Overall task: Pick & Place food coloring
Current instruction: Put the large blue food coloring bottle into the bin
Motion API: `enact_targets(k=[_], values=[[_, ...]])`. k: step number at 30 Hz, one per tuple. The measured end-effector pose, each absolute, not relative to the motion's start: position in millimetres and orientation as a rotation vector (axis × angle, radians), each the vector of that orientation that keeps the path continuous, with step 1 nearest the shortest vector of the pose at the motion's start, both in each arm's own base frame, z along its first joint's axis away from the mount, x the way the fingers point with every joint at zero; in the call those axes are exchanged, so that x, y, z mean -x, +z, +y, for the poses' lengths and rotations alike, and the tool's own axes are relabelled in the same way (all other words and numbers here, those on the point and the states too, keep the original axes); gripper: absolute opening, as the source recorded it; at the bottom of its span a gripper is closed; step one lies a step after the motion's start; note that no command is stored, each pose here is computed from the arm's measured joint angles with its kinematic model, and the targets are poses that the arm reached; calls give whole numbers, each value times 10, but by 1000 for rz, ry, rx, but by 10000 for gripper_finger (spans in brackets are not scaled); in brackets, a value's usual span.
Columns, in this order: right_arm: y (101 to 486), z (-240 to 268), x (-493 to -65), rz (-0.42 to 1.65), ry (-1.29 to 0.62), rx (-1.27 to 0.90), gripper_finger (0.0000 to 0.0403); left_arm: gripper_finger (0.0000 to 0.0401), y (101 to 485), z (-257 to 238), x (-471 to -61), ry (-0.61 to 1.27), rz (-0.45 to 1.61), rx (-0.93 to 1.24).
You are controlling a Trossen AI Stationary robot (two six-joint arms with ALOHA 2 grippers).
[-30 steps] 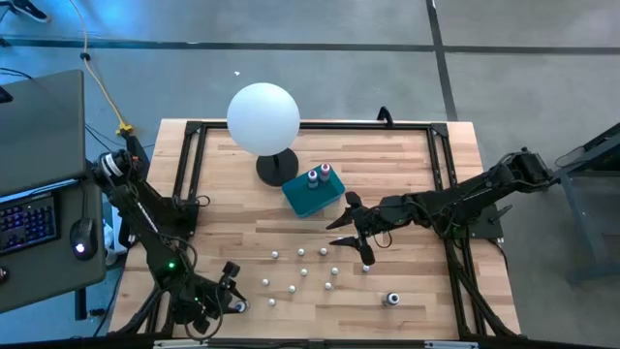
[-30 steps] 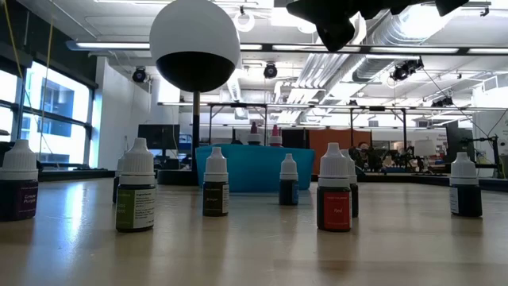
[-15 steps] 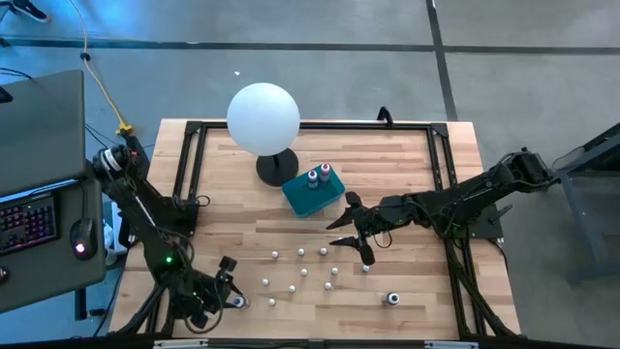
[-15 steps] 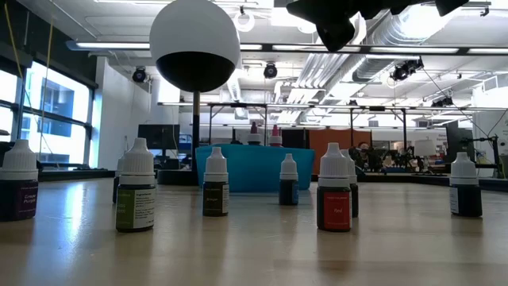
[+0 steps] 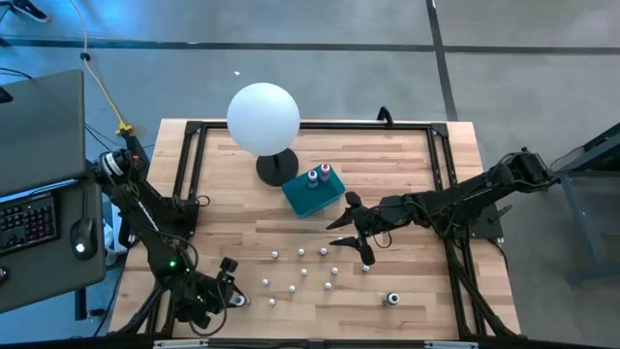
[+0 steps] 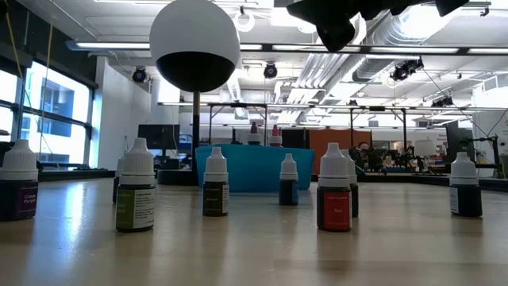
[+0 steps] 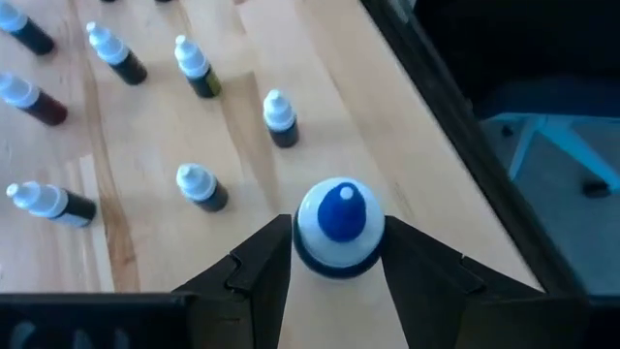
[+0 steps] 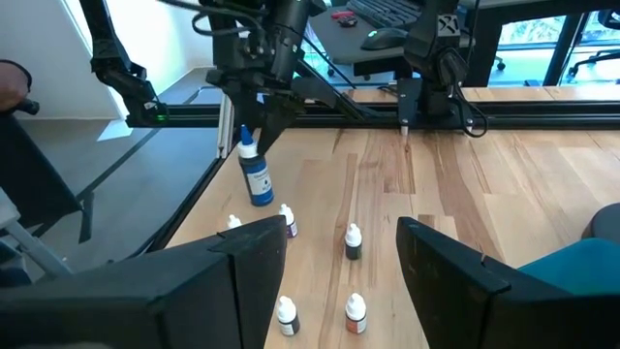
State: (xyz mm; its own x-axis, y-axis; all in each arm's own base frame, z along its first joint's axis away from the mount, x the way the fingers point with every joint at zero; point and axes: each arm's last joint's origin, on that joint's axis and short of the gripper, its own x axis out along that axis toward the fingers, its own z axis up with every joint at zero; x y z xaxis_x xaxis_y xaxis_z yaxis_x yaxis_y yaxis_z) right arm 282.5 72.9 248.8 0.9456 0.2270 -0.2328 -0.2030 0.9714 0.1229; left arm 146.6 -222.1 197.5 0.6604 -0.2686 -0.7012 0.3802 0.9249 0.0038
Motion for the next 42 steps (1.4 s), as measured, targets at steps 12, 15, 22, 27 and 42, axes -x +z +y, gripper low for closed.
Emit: enact_targets(k=[12,15,22,27,42], values=[[2482,728,-2823,255,219,-97,190,153,1980,-2223,-1477,-345,745,-152],[2482,728,-2823,255,219,-97,190,153,1991,-2232,-1484,-347,731,-144],[2478,727,-2823,258,218,-96,190,150,1992,-2244,-1493,-345,717,-145],[2468,727,-2820,269,218,-96,190,119,1947,-2270,-1513,-327,719,-147],[2476,733,-2821,261,224,-99,190,112,2403,-2165,-1788,-100,522,-57]])
